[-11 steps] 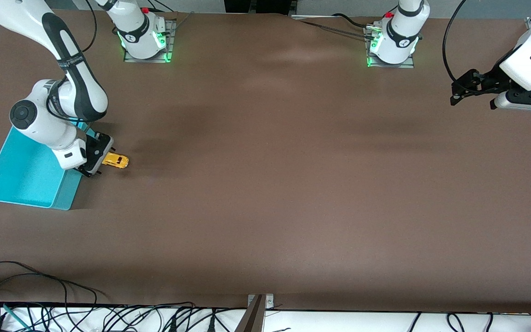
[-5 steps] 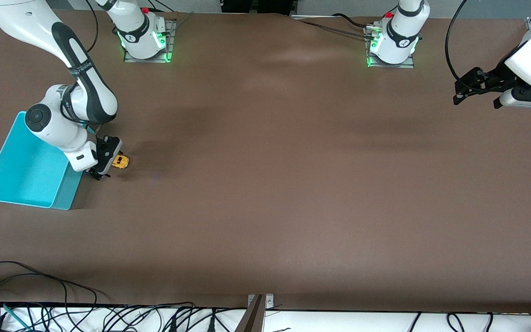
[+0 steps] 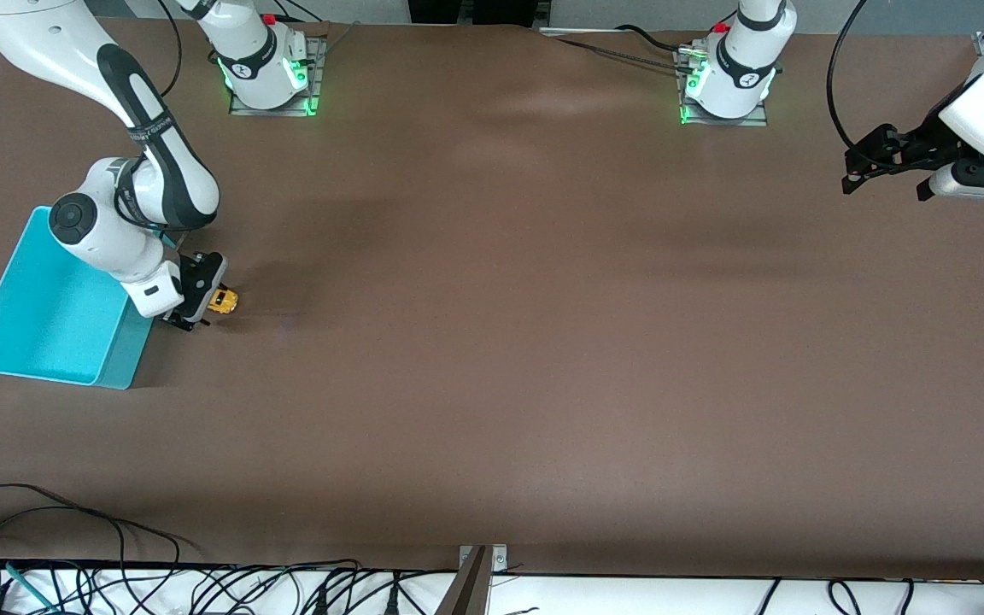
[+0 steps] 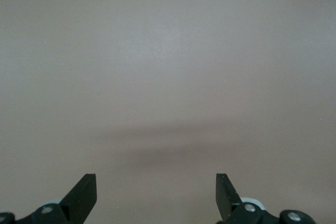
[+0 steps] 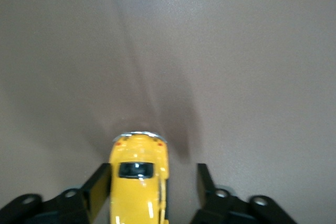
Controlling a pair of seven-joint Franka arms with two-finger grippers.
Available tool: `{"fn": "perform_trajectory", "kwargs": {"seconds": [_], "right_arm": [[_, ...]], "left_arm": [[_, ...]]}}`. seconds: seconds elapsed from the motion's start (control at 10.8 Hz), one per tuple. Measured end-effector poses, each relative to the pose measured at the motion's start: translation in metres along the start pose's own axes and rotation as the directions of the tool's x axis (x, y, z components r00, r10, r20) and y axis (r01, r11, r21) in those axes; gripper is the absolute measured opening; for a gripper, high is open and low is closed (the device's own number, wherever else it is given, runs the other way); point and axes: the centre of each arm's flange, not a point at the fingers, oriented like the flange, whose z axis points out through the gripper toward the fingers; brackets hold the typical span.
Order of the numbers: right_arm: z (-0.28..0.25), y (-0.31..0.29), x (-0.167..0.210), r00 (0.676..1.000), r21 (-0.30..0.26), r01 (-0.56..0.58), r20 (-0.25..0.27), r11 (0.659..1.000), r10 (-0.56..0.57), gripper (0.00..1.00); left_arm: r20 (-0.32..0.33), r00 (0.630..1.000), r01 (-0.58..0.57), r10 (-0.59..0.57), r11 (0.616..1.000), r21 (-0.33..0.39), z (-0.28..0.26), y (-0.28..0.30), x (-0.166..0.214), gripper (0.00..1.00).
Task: Wind up and store yellow beetle car
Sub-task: 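Close the right gripper on the car and lift it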
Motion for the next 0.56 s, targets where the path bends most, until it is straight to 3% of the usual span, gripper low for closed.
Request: {"fn": "perform_trajectory", "kwargs": {"seconds": [0.19,0.56], "right_arm": [[-0.0062,0.0022,-0.0019,1.0,-0.011,0.018,-0.001,1.0,-0.018,0.39],[-0.0072,0.0029,-0.0037,1.0,-0.013,0.026,-0.001,1.0,-0.027,0.39]], "left_arm": [[0.003,1.0,0.001,-0.001,1.0,0.0,0.0003,0.0,-0.0004,1.0],[0.004,1.0,0.0,0.0,1.0,0.0,-0.0002,0.0001,-0.0006,1.0]]}}
